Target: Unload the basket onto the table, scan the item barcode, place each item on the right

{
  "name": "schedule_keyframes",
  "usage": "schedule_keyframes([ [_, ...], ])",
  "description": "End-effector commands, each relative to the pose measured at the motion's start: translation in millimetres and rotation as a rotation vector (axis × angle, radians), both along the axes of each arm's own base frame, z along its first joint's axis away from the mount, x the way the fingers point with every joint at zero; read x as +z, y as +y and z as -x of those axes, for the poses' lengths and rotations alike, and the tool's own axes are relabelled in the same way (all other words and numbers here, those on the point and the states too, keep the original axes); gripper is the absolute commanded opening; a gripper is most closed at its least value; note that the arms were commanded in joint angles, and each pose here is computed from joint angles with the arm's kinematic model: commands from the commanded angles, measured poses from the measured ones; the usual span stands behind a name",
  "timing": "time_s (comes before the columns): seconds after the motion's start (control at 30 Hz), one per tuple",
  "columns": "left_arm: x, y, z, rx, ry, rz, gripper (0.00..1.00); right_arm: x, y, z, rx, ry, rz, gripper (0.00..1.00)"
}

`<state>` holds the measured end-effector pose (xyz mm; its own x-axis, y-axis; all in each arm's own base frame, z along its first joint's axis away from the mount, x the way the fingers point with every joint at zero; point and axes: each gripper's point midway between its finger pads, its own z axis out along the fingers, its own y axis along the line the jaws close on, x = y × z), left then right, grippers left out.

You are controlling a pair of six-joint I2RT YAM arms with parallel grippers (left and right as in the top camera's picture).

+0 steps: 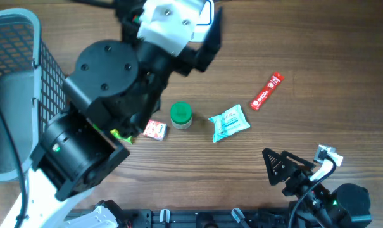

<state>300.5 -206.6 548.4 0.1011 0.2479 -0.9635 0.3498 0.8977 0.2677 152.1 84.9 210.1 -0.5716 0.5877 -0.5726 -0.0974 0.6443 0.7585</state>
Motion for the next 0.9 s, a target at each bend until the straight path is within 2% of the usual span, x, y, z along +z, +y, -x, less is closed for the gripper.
schedule_keyframes([
  [0.0, -6.1, 13.5, -10.5, 0.111, -0.024, -0.109, 1.0, -4.8, -4.7, -14.8, -0.053, 0.084, -0.03, 1.0],
  [0.17, -13.5, 13.7, -12.0, 0.118, -0.005, -0.125, 1.0, -50.4, -17.1, -55.3, -0.143, 0.348, 0.035, 0.99],
  [0.27, -14.1, 15.4, -12.7, 0.122, -0.004, -0.125, 1.0, -76.8, -26.1, -87.6, -0.187, 0.502, 0.111, 0.95],
  [0.4, -7.7, 39.6, -17.1, 0.184, -0.013, -0.109, 1.0, -92.1, -34.0, -131.3, -0.21, 0.669, 0.205, 0.95],
  [0.53, 1.0, 81.1, -24.2, 0.286, -0.01, -0.022, 1.0, -102.0, -47.8, -172.0, -0.261, 0.83, 0.313, 0.95],
  [0.63, 2.4, 107.5, -26.4, 0.323, 0.004, 0.037, 1.0, -110.6, -51.5, -200.4, -0.276, 0.893, 0.351, 0.93],
  [0.7, -1.3, 116.4, -26.2, 0.307, 0.019, 0.062, 1.0, -119.9, -55.0, -220.0, -0.296, 0.896, 0.373, 0.86],
  [0.77, -7.3, 120.5, -25.3, 0.284, 0.028, 0.059, 1.0, -131.6, -57.7, -230.2, -0.307, 0.913, 0.392, 0.8],
  [0.87, -14.4, 131.6, -22.9, 0.284, 0.021, 0.064, 1.0, -155.8, -60.7, -235.0, -0.315, 0.958, 0.416, 0.8],
])
